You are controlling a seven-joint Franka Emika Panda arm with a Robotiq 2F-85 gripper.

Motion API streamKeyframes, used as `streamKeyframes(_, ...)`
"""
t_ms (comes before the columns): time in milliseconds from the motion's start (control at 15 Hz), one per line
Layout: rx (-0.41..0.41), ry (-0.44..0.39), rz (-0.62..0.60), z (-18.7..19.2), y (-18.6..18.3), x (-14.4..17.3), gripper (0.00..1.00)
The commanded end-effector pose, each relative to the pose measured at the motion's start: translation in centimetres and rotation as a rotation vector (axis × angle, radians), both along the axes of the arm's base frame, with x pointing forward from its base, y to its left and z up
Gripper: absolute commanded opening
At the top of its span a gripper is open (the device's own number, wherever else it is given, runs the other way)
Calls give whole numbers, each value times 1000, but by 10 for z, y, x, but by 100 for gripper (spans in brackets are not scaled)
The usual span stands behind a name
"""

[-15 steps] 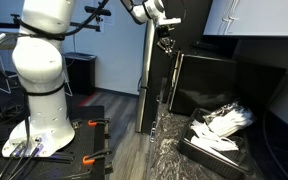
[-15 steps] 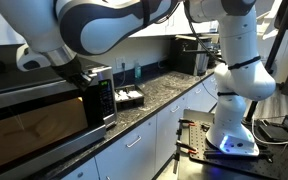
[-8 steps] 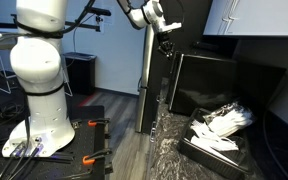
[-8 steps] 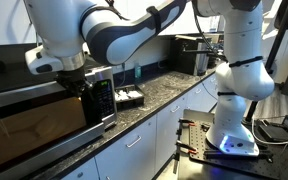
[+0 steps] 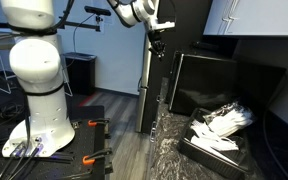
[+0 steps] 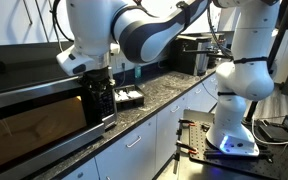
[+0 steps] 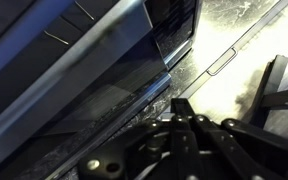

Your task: Close the microwave door

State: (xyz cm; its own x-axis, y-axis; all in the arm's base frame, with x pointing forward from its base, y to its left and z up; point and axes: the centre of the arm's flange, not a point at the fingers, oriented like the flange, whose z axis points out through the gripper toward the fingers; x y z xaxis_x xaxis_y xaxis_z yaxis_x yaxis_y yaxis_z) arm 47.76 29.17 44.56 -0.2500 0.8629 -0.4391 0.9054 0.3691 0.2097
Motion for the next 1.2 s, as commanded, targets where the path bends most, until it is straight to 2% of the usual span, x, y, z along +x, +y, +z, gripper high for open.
streamKeyframes(0, -76, 60, 60, 13, 2, -27, 0)
streamKeyframes(200, -148, 132, 113, 12, 21, -24, 0)
streamKeyframes(267, -114, 90, 82, 5, 10, -28, 1)
streamKeyframes(733, -135, 117, 104, 2, 17, -29, 0)
streamKeyframes(1133, -312, 39, 218, -5, 8, -6, 0)
